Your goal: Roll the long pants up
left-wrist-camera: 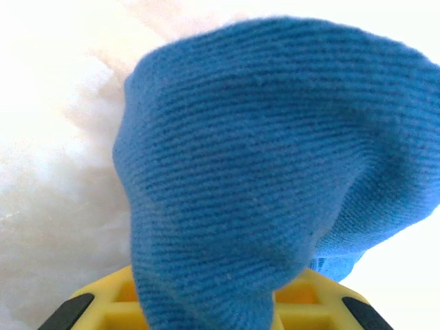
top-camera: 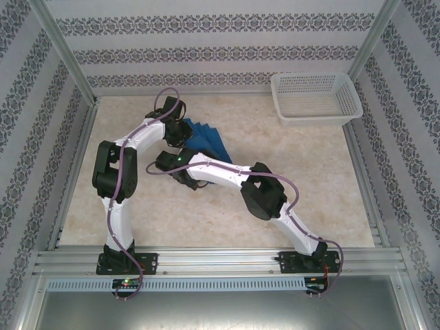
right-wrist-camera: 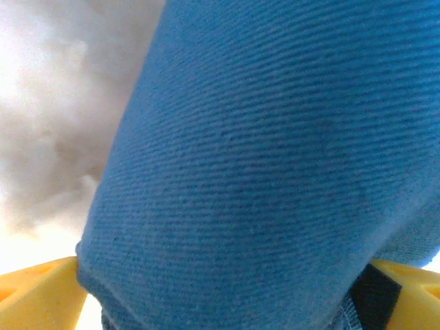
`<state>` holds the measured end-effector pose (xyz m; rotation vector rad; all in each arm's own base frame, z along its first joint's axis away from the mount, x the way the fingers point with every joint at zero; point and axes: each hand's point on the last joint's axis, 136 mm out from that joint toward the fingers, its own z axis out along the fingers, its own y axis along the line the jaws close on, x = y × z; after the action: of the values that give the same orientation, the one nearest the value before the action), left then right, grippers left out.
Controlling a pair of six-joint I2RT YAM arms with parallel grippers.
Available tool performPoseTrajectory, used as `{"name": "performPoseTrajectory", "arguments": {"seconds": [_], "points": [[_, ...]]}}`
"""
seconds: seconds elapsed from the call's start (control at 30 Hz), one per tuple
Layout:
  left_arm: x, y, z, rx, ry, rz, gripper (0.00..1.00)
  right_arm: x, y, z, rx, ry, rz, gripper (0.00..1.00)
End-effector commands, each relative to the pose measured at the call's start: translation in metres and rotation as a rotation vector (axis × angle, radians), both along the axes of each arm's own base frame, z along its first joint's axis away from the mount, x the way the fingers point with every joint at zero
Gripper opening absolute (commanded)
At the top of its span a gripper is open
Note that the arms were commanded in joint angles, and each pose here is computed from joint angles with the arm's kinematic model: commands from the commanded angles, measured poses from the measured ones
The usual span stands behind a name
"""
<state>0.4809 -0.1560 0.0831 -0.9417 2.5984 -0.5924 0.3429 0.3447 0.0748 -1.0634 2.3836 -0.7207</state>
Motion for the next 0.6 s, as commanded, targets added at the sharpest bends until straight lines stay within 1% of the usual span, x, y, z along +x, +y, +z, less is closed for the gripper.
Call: {"name": "performPoseTrajectory", "arguments": {"seconds": [0.0, 0.1, 0.17, 0.23, 0.27, 0.3, 0.33, 0.37, 0.4, 0.47, 0.5, 0.53, 0.57], "points": [[-0.034, -0.009, 0.009, -0.039, 0.087, -0.04, 0.0, 0.041, -0.017, 0.014, -0.078, -0.134, 0.019, 0.98], [-0.038, -0.012, 0.01, -0.05, 0.089, -0.046, 0.0, 0.058, -0.015, 0.022, -0.086, -0.18, 0.048, 0.98], [-0.041, -0.015, 0.012, -0.055, 0.09, -0.053, 0.0, 0.068, -0.014, 0.02, -0.095, -0.178, 0.058, 0.96], [-0.043, -0.017, 0.013, -0.067, 0.091, -0.059, 0.0, 0.073, -0.017, 0.013, -0.101, -0.149, 0.059, 0.92], [-0.043, -0.018, 0.014, -0.069, 0.088, -0.061, 0.0, 0.075, -0.017, 0.008, -0.09, -0.126, 0.063, 0.87], [-0.044, -0.018, 0.014, -0.07, 0.093, -0.063, 0.0, 0.074, -0.017, 0.003, -0.077, -0.103, 0.065, 0.77], [-0.044, -0.019, 0.015, -0.076, 0.087, -0.065, 0.0, 0.073, -0.018, -0.003, -0.057, -0.072, 0.067, 0.54], [-0.044, -0.02, 0.016, -0.081, 0.083, -0.07, 0.0, 0.072, -0.019, -0.009, -0.038, -0.037, 0.068, 0.35], [-0.043, -0.021, 0.018, -0.084, 0.076, -0.074, 0.0, 0.07, -0.02, -0.013, -0.021, -0.012, 0.062, 0.25], [-0.04, -0.022, 0.022, -0.087, 0.063, -0.087, 0.0, 0.065, -0.022, -0.02, 0.012, 0.036, 0.059, 0.07], [-0.04, -0.023, 0.025, -0.086, 0.058, -0.094, 0.05, 0.062, -0.022, -0.023, 0.029, 0.061, 0.059, 0.0], [-0.037, -0.023, 0.029, -0.082, 0.044, -0.1, 0.26, 0.058, -0.024, -0.025, 0.054, 0.089, 0.049, 0.0], [-0.034, -0.023, 0.033, -0.076, 0.032, -0.106, 0.54, 0.055, -0.026, -0.027, 0.083, 0.115, 0.034, 0.0]]}}
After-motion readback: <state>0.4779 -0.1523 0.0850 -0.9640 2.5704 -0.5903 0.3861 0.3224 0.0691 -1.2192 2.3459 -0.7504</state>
